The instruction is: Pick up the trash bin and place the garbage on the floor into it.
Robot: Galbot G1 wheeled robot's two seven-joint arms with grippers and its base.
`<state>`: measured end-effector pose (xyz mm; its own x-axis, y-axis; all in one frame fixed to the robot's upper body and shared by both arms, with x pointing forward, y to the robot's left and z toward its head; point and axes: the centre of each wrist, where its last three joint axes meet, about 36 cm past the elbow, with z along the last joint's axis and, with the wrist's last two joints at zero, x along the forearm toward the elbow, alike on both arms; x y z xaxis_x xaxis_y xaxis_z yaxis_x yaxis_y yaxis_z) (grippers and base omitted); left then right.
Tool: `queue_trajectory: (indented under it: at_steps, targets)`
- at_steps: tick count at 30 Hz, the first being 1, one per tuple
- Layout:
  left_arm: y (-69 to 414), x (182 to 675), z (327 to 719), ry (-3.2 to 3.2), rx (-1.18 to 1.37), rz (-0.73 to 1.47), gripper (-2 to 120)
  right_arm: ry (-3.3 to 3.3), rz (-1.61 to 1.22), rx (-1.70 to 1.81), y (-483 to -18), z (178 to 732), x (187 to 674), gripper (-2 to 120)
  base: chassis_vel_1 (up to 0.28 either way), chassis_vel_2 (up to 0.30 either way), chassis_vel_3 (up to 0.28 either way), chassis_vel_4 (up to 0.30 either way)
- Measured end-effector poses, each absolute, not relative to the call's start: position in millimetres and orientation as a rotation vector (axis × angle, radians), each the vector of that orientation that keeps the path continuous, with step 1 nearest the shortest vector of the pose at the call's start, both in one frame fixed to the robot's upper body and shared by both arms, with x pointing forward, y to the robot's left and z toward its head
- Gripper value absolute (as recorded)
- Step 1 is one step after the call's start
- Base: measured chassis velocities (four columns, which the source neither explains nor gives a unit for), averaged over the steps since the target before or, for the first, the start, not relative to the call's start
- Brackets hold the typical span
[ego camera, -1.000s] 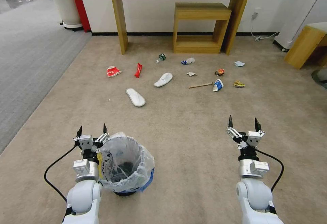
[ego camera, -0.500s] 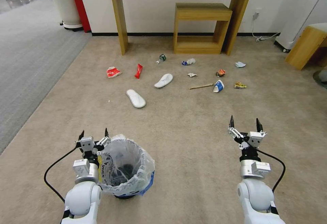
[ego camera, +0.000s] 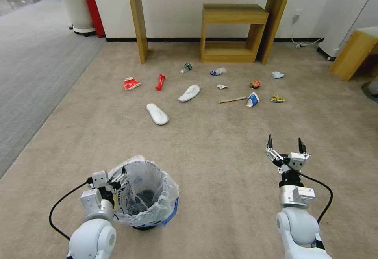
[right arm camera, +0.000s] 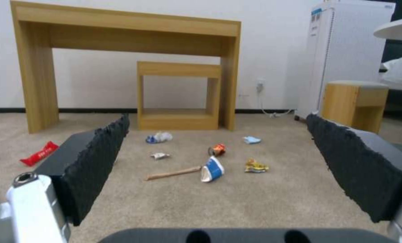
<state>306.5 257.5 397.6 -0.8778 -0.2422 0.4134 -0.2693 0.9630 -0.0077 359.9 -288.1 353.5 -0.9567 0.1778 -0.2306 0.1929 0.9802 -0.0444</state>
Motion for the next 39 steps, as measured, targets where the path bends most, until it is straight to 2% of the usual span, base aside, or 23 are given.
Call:
queue_trajectory:
  at_steps: [14,39]
  targets:
    - [262.7,287.5,387.3,-2.519,0.373,0.098,100,2.899,-0.092,0.289,-288.2,355.8,358.7,100,0.0,0.0,0.0,0.0]
    - [256.7,295.2,379.0,-2.478,0.381,0.102,98,2.896,-0.095,0.306,-292.1,358.1,361.8,100,0.0,0.0,0.0,0.0]
